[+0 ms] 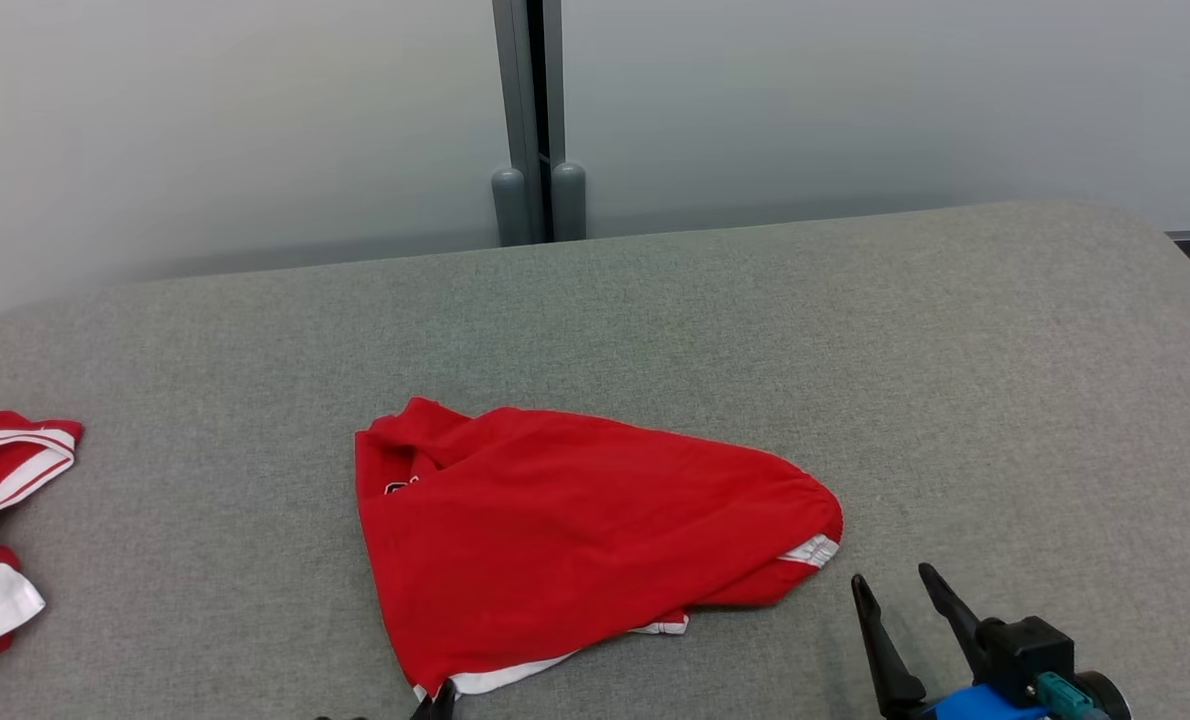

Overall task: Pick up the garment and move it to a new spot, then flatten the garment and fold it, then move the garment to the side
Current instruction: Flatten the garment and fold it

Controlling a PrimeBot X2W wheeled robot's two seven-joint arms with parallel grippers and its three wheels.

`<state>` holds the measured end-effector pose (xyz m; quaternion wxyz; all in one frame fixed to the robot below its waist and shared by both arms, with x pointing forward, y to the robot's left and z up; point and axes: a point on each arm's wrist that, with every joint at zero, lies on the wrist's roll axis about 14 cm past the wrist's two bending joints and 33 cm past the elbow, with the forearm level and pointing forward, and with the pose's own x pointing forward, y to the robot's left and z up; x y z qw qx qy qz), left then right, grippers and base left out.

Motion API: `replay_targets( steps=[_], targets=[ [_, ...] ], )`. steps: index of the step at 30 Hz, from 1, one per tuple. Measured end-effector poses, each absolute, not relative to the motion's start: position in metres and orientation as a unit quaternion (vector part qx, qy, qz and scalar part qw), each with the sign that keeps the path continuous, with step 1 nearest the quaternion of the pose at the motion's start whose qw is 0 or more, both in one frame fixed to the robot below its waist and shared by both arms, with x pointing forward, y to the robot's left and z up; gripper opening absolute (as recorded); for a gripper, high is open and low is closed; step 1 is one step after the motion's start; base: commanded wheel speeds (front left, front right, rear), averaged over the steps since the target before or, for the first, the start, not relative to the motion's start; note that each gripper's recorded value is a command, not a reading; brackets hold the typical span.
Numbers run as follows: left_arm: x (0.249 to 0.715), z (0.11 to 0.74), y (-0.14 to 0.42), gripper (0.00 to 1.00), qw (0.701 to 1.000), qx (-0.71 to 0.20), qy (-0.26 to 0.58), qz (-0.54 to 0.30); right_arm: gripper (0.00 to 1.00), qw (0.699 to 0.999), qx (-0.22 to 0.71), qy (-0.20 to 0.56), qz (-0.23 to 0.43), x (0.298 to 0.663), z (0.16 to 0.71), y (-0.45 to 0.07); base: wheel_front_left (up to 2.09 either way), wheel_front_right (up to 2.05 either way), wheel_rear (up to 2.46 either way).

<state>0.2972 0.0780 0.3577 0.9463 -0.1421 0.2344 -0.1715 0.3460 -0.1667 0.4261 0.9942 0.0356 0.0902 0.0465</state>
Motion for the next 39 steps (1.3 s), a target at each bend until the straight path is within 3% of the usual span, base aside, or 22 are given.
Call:
replay_targets(
  steps=[23,29,32,35,39],
  targets=[
    [0.324,0.36,0.113,0.0,0.958,-0.129,0.219,-0.134,0.98,0.979,0.109,0.154,0.081,0.373,0.39,-0.13,0.0,0.0,0.0],
    [0.325,0.356,0.121,0.0,0.958,-0.126,0.224,-0.126,0.81,0.977,0.108,0.16,0.089,0.377,0.386,-0.124,0.0,0.0,0.0],
    [0.326,0.356,0.122,0.0,0.959,-0.126,0.224,-0.124,0.49,0.976,0.108,0.163,0.094,0.376,0.384,-0.121,0.0,0.0,0.0],
    [0.327,0.355,0.124,0.0,0.959,-0.126,0.224,-0.121,0.36,0.975,0.108,0.164,0.1,0.376,0.384,-0.117,0.0,0.0,0.0],
    [0.331,0.356,0.126,0.0,0.96,-0.126,0.221,-0.118,0.28,0.975,0.108,0.161,0.107,0.375,0.386,-0.113,0.0,0.0,0.0]
  ],
)
